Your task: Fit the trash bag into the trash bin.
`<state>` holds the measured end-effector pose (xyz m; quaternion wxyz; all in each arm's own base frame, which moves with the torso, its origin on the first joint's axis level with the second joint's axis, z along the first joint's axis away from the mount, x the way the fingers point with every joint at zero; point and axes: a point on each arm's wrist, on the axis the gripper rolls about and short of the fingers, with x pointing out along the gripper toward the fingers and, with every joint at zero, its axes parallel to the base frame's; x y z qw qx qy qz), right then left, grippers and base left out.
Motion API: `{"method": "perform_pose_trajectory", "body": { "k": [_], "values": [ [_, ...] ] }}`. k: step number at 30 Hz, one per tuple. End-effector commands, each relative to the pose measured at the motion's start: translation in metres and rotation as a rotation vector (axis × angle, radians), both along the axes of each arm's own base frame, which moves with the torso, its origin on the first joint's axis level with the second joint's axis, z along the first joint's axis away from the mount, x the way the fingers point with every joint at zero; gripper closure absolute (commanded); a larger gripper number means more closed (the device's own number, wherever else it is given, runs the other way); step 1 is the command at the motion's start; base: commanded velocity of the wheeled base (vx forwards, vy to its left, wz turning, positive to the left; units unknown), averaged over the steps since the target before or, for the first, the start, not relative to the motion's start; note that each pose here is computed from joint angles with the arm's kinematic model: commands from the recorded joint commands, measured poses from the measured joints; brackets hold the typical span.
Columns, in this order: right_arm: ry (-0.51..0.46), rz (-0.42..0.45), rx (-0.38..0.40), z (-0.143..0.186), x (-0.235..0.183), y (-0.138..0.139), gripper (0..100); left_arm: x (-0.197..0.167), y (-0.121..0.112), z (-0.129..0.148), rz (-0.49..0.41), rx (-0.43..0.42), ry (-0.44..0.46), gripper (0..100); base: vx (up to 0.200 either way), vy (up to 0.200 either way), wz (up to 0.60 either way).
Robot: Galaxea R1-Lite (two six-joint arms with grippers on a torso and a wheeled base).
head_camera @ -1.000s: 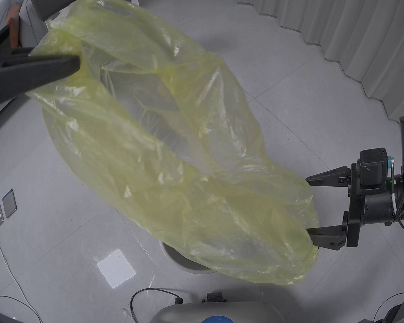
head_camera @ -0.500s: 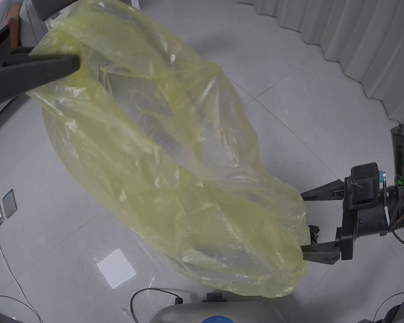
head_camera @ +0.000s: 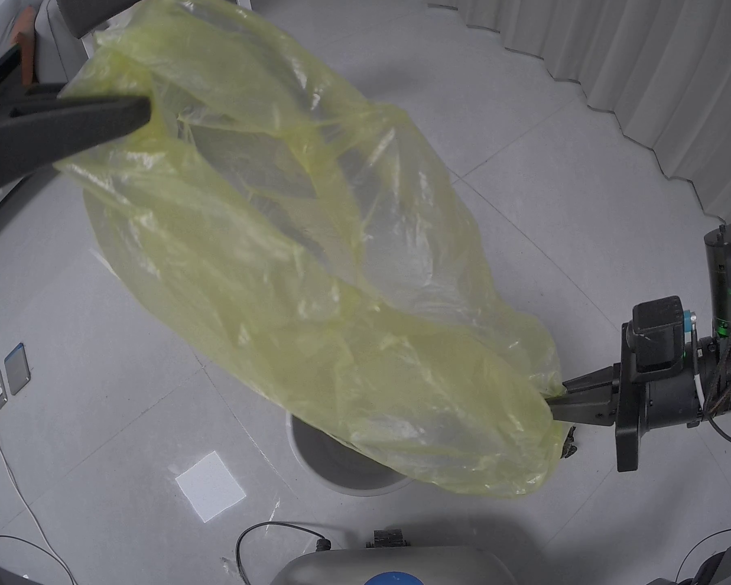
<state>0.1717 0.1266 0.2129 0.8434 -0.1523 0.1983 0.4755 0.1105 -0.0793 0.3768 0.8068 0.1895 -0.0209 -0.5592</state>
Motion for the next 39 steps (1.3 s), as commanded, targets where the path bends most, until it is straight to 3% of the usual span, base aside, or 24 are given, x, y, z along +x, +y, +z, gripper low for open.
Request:
{"method": "perform_pose_trajectory", "body": {
  "k": [1, 6, 9, 12, 15, 21, 30, 39],
  "values": [
    [-0.002, -0.053, 0.016, 0.003, 0.007, -0.008, 100, -0.008, 0.009, -0.026, 0.051, -0.021, 0.118, 100, 0.000, 0.000, 0.00],
    [0.060, -0.087, 0.018, -0.005, 0.016, -0.005, 100, -0.008, 0.011, -0.061, 0.104, -0.113, 0.204, 100, 0.000, 0.000, 0.00],
    [0.086, -0.093, 0.000, -0.012, 0.022, -0.002, 100, -0.004, 0.010, -0.086, 0.203, -0.152, 0.244, 100, 0.000, 0.000, 0.00],
    [0.111, -0.111, -0.027, -0.020, 0.026, 0.001, 100, 0.000, 0.010, -0.112, 0.315, -0.150, 0.287, 100, 0.000, 0.000, 0.00],
    [0.131, -0.152, -0.069, -0.030, 0.028, 0.002, 100, 0.002, 0.010, -0.131, 0.369, -0.138, 0.338, 100, 0.000, 0.000, 0.00],
    [0.192, -0.178, -0.131, -0.051, 0.035, 0.006, 100, 0.012, 0.008, -0.155, 0.428, -0.137, 0.448, 100, 0.000, 0.000, 0.00],
    [0.256, -0.191, -0.160, -0.077, 0.053, 0.015, 100, 0.053, -0.003, -0.194, 0.535, -0.117, 0.490, 100, 0.000, 0.000, 0.00],
    [0.278, -0.210, -0.165, -0.087, 0.064, 0.014, 100, 0.071, -0.014, -0.210, 0.551, -0.122, 0.555, 100, 0.000, 0.000, 0.00]
  ]
}}
